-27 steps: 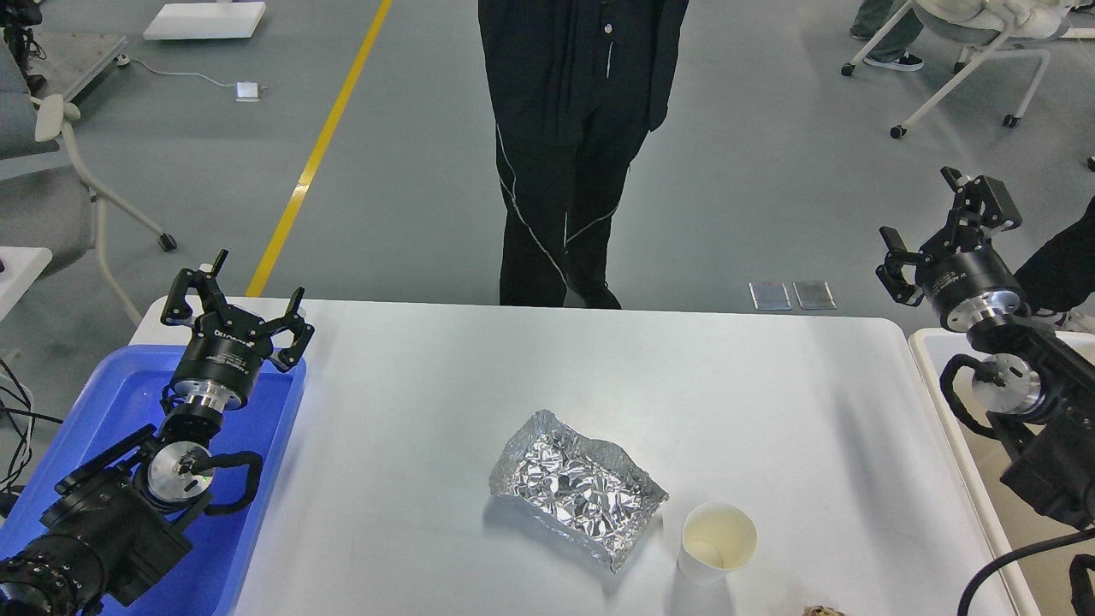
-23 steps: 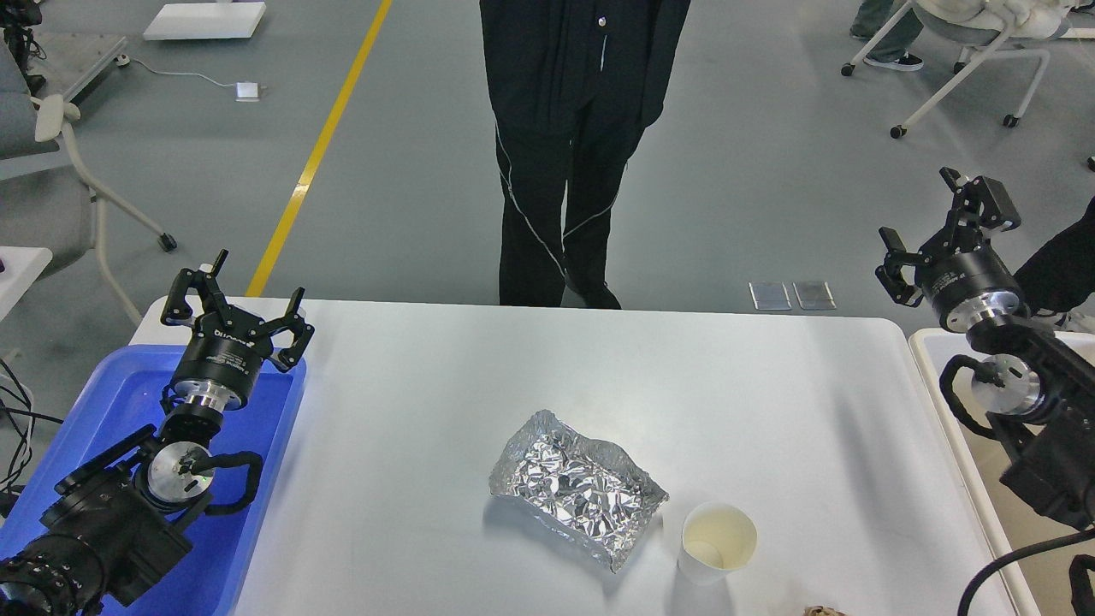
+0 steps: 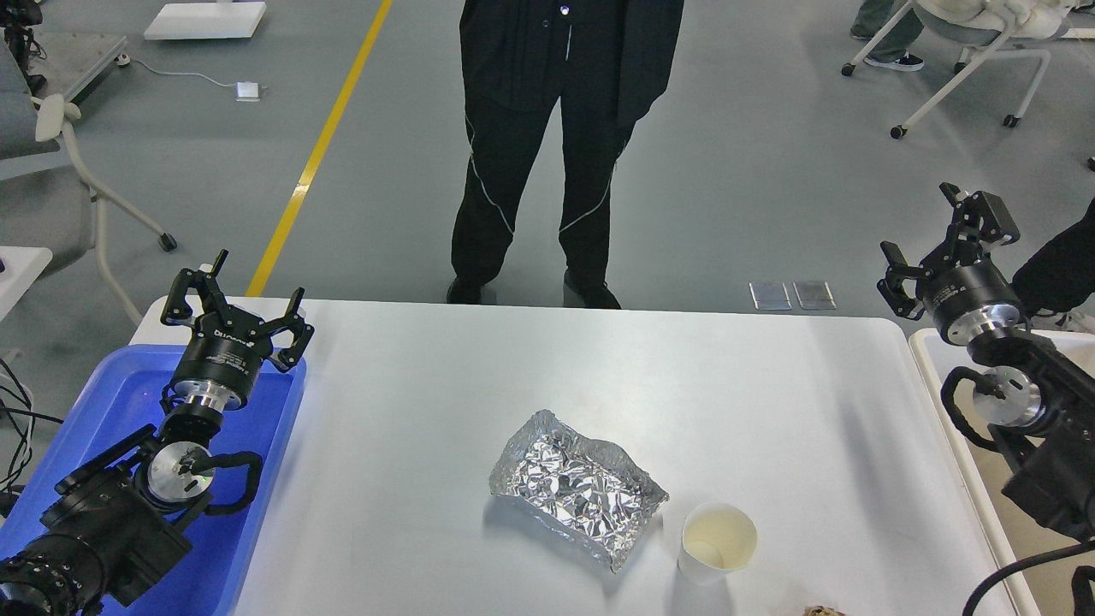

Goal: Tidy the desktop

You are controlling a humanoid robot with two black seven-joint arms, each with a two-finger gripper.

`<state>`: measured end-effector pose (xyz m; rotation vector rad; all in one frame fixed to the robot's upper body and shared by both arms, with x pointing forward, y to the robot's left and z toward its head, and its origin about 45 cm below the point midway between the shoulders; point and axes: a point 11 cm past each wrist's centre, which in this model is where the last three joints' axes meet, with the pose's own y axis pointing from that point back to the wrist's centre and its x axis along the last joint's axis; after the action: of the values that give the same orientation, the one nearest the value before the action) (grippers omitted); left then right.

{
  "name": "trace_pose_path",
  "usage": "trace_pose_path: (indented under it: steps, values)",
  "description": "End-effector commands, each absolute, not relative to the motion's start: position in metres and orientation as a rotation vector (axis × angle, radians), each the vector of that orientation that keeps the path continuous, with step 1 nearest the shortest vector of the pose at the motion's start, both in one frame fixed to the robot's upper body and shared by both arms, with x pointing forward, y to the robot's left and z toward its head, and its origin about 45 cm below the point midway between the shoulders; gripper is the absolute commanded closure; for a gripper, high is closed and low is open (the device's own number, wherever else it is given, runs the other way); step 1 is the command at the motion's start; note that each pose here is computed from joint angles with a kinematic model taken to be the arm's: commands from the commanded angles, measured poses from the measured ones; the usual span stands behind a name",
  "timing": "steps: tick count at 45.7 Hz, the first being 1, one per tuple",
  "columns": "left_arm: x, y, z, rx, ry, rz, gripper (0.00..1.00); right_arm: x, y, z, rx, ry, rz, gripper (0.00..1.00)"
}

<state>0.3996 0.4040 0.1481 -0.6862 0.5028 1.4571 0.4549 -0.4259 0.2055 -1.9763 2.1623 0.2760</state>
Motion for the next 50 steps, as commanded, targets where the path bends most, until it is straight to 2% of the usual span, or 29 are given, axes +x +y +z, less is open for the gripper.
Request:
trace_pose_path:
  steps: [1,30,50]
  values:
    - [0.4,0.404,0.148,-0.686,0.503,1.457,0.0,0.449,-0.433,0.201,-1.966,2.182,0.283,0.0]
    - [0.4,0.404,0.148,-0.686,0.503,1.457,0.0,0.442,-0.436,0.188,-1.971,2.214,0.307,0.0]
    - [0.4,0.404,0.148,-0.686,0.503,1.457,0.0,0.436,-0.467,0.206,-2.0,2.263,0.222,0.0]
